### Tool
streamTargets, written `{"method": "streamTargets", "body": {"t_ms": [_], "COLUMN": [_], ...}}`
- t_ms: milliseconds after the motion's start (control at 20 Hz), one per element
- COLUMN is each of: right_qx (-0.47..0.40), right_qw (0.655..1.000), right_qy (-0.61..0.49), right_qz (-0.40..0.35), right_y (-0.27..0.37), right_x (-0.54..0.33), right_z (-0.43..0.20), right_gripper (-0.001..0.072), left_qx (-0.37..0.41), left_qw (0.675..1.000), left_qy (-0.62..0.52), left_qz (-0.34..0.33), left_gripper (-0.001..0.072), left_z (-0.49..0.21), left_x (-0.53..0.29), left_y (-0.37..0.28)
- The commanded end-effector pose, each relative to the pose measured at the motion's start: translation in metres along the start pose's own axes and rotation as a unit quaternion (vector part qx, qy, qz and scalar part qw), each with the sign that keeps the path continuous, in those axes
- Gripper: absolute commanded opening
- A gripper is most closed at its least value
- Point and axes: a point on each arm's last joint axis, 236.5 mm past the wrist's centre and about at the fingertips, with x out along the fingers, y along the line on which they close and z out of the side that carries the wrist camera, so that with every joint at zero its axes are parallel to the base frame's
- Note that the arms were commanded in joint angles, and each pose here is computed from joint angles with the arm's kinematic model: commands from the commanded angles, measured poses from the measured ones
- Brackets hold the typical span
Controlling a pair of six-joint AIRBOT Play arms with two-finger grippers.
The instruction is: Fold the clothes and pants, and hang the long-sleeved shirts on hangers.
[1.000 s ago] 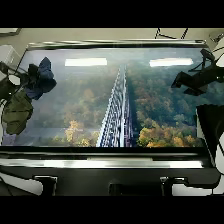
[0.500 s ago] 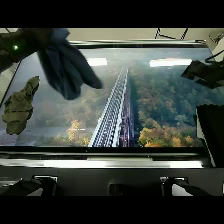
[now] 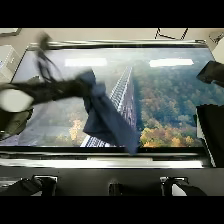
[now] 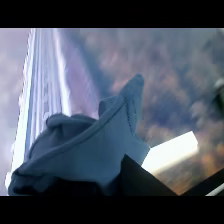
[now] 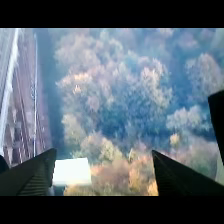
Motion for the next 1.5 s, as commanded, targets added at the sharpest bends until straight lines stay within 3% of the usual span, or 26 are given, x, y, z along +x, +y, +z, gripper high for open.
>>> {"method": "streamTargets", "body": {"t_ms": [0, 50, 200, 350, 500, 700, 950, 1000, 1050, 1200, 1250, 1300, 1400, 1450], "right_qx": [0.005, 0.007, 0.010, -0.011, -0.042, -0.017, -0.032, -0.044, -0.057, -0.090, -0.094, -0.096, -0.095, -0.097], "right_qw": [0.996, 0.993, 0.970, 0.942, 0.910, 0.876, 0.844, 0.839, 0.836, 0.838, 0.841, 0.844, 0.847, 0.845], "right_qy": [0.089, 0.118, 0.210, 0.300, 0.375, 0.420, 0.477, 0.484, 0.488, 0.480, 0.475, 0.471, 0.472, 0.476], "right_qz": [0.009, 0.027, 0.124, 0.148, 0.174, 0.235, 0.243, 0.243, 0.243, 0.244, 0.241, 0.236, 0.225, 0.221], "right_y": [0.001, 0.007, 0.046, 0.069, 0.101, 0.143, 0.152, 0.154, 0.157, 0.171, 0.175, 0.179, 0.182, 0.184], "right_x": [0.029, 0.043, 0.080, 0.121, 0.158, 0.170, 0.161, 0.159, 0.157, 0.158, 0.160, 0.163, 0.167, 0.168], "right_z": [-0.026, -0.032, -0.061, -0.125, -0.210, -0.280, -0.339, -0.349, -0.357, -0.370, -0.373, -0.377, -0.388, -0.393], "right_gripper": [0.0681, 0.0688, 0.0699, 0.0707, 0.0709, 0.0709, 0.0707, 0.0708, 0.0708, 0.0707, 0.0707, 0.0707, 0.0687, 0.0632], "left_qx": [-0.087, -0.117, -0.086, -0.089, -0.135, -0.215, -0.269, -0.267, -0.264, -0.274, -0.272, -0.270, -0.270, -0.267], "left_qw": [0.986, 0.978, 0.974, 0.969, 0.945, 0.921, 0.924, 0.925, 0.927, 0.930, 0.932, 0.933, 0.933, 0.934], "left_qy": [0.141, 0.170, 0.208, 0.226, 0.291, 0.323, 0.271, 0.271, 0.266, 0.243, 0.236, 0.234, 0.234, 0.234], "left_qz": [0.036, 0.029, 0.022, 0.054, 0.064, 0.032, 0.018, 0.021, 0.023, 0.039, 0.040, 0.041, 0.041, 0.040], "left_gripper": [0.0440, 0.0702, 0.0710, 0.0709, 0.0708, 0.0706, 0.0703, 0.0649, 0.0522, 0.0246, 0.0093, 0.0027, 0.0026, 0.0026], "left_z": [-0.093, -0.104, -0.089, -0.072, -0.117, -0.194, -0.225, -0.227, -0.228, -0.223, -0.220, -0.220, -0.219, -0.219], "left_x": [0.078, 0.088, 0.064, 0.007, -0.027, 0.003, 0.055, 0.061, 0.066, 0.078, 0.079, 0.080, 0.079, 0.079], "left_y": [0.046, 0.049, 0.072, 0.127, 0.164, 0.160, 0.142, 0.141, 0.140, 0.143, 0.144, 0.145, 0.145, 0.145]}}
